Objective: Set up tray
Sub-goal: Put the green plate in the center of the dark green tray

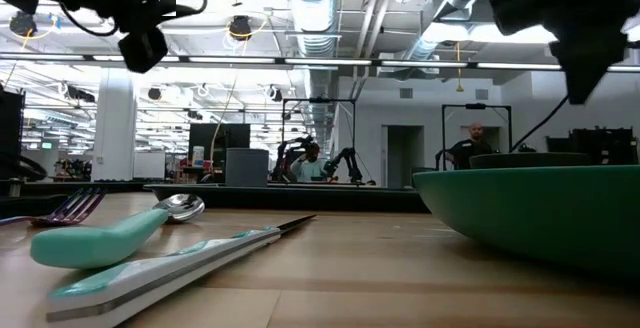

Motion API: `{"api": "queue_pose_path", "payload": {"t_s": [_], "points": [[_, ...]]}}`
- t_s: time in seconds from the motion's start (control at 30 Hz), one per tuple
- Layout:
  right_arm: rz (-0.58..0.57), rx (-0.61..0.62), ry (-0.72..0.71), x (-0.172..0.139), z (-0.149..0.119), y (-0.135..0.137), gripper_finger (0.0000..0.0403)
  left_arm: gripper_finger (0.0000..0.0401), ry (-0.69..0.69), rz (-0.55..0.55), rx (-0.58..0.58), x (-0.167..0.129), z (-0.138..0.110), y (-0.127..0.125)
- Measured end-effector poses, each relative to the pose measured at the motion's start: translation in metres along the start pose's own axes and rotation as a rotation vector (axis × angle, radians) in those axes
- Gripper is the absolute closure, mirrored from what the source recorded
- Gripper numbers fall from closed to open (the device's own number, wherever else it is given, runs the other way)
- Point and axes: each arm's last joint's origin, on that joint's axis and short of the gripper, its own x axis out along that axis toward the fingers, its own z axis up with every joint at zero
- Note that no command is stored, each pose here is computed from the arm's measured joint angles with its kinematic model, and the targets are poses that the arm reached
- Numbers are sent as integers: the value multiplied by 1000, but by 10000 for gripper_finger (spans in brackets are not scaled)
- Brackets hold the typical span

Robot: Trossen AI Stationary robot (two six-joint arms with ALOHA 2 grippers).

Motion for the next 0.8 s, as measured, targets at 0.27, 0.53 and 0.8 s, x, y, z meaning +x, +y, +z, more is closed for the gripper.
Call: {"api": "queue_pose_path", "payload": {"t_s": [0.27, 0.53, 0.8], "points": [[103, -3, 71, 26, -11, 4, 335, 342, 58, -1, -16, 0, -9, -4], [83, -103, 92, 33, -22, 2, 326, 342, 83, -8, -50, -1, -12, -6], [67, -107, 95, 33, -23, 1, 278, 342, 70, 6, -62, -1, -12, -6]]}}
